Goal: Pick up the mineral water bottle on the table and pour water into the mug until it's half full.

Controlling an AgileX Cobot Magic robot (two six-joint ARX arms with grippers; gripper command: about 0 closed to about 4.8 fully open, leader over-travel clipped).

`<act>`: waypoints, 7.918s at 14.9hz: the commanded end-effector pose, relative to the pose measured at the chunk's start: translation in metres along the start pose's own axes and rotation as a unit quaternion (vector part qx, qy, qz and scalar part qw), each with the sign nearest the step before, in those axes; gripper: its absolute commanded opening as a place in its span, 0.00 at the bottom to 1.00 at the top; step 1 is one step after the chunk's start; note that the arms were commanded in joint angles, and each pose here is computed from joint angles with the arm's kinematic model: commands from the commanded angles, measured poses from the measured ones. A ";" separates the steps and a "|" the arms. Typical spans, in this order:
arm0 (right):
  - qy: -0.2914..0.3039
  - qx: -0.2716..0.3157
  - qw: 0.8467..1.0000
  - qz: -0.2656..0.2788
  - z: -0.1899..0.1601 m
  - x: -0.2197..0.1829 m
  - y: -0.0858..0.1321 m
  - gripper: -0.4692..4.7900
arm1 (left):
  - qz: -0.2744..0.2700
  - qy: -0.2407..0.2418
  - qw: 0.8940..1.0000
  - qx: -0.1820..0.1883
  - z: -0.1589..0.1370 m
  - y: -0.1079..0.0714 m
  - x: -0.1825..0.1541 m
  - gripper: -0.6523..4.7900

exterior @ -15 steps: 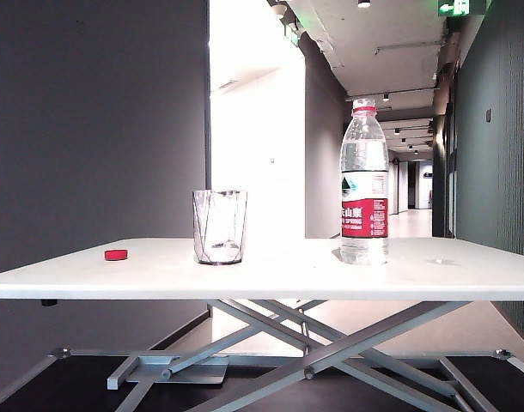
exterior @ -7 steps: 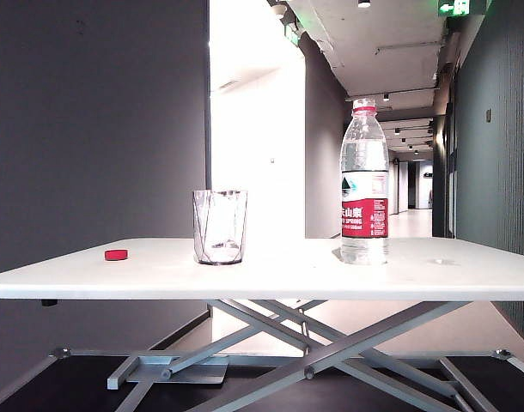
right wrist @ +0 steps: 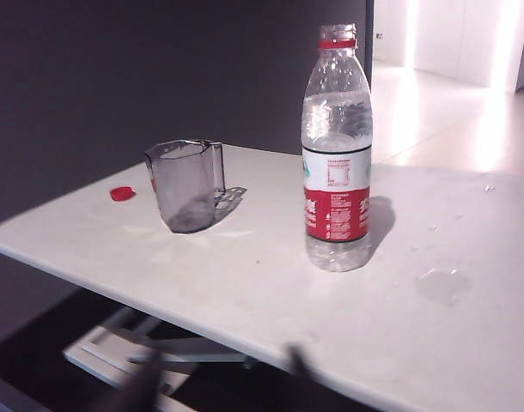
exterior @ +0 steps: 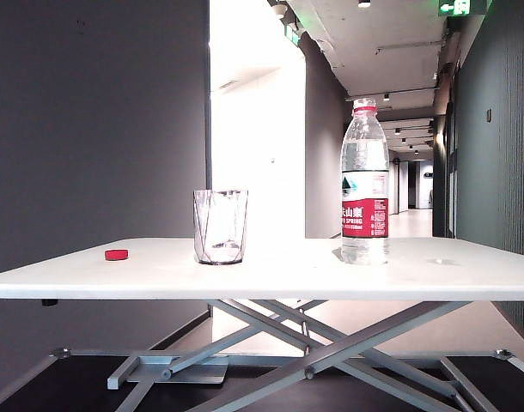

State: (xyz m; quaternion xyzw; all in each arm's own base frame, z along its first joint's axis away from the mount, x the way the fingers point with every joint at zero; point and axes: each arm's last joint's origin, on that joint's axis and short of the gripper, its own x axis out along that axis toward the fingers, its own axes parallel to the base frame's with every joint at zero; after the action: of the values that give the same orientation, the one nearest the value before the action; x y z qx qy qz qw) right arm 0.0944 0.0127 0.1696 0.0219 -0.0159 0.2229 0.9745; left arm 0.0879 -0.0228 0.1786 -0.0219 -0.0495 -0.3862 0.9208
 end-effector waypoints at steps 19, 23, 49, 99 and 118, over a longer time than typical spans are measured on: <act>0.015 -0.059 0.998 0.007 0.043 0.087 -0.039 1.00 | 0.045 0.039 0.998 -0.001 -0.009 0.003 0.000 0.11; 0.021 -0.051 0.996 0.067 0.033 0.137 -0.060 1.00 | 0.045 0.039 0.998 -0.001 -0.009 0.003 0.000 0.11; 0.041 -0.034 0.984 0.171 -0.019 0.324 -0.119 1.00 | 0.042 0.087 0.995 0.002 -0.020 0.003 -0.002 0.11; 0.164 -0.300 0.940 -0.021 0.041 0.375 0.008 0.52 | 0.040 0.105 0.994 -0.001 -0.024 0.002 -0.003 0.11; 0.235 -0.512 0.824 -0.057 0.030 0.373 0.028 0.51 | 0.039 0.106 0.994 0.009 -0.024 0.002 -0.003 0.11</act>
State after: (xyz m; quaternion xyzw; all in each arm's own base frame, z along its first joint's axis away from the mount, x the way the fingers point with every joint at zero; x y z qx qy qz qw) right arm 0.4161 0.1962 0.1984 -0.5355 0.1437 0.1473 0.8191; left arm 0.0897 -0.0210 0.1541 0.0257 0.0435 -0.3467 0.9366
